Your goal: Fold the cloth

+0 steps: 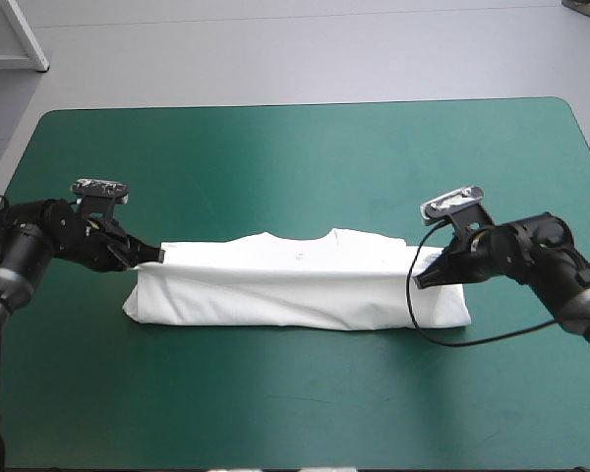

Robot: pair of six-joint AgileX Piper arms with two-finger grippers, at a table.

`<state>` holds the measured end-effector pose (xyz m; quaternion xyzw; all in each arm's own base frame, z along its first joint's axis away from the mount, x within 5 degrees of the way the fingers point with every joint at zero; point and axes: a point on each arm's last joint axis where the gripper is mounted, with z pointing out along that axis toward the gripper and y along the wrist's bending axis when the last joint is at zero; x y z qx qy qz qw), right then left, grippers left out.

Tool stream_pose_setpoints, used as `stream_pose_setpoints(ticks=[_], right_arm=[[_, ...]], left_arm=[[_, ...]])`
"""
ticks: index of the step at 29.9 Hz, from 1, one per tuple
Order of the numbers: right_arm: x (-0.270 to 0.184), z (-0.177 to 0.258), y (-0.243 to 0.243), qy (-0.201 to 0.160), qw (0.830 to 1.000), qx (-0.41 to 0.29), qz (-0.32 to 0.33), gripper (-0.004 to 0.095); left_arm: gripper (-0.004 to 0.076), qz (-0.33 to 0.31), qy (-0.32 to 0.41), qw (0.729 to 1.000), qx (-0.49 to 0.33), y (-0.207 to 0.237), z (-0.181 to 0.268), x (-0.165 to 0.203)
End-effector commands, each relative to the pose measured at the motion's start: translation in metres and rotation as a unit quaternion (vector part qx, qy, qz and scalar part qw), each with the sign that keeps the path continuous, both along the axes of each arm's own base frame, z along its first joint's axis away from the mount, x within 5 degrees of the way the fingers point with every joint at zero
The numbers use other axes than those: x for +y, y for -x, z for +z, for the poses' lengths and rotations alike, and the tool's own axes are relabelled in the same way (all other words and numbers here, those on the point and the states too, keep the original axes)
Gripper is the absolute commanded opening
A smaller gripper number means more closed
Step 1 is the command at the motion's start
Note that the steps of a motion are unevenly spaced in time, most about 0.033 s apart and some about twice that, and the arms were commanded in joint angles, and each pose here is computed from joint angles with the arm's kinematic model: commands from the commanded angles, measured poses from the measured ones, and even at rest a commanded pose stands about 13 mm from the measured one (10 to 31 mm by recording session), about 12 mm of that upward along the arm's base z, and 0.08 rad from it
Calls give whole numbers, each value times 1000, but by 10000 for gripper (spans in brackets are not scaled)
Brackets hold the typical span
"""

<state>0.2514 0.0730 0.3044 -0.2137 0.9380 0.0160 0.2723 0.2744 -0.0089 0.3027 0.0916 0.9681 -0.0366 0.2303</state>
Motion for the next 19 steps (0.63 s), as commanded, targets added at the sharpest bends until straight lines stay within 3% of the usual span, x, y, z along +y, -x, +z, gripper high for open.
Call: stream_pose_setpoints(ticks=[1,9,15,19], right_arm=[[5,14,-26,6,999,-48,13,-18],[4,8,-55,-3,998,-63,-8,-18],[-19,9,-62,-9,996,-71,-50,-17],[-22,9,-63,-27,996,-69,-42,-1]], left_arm=[[19,7,17,998,-57,-29,13,-2],[19,-7,49,998,-43,-65,-10,-9],[19,-3,42,997,-60,-71,-11,-7],[19,1,46,996,-72,-73,-10,-8]])
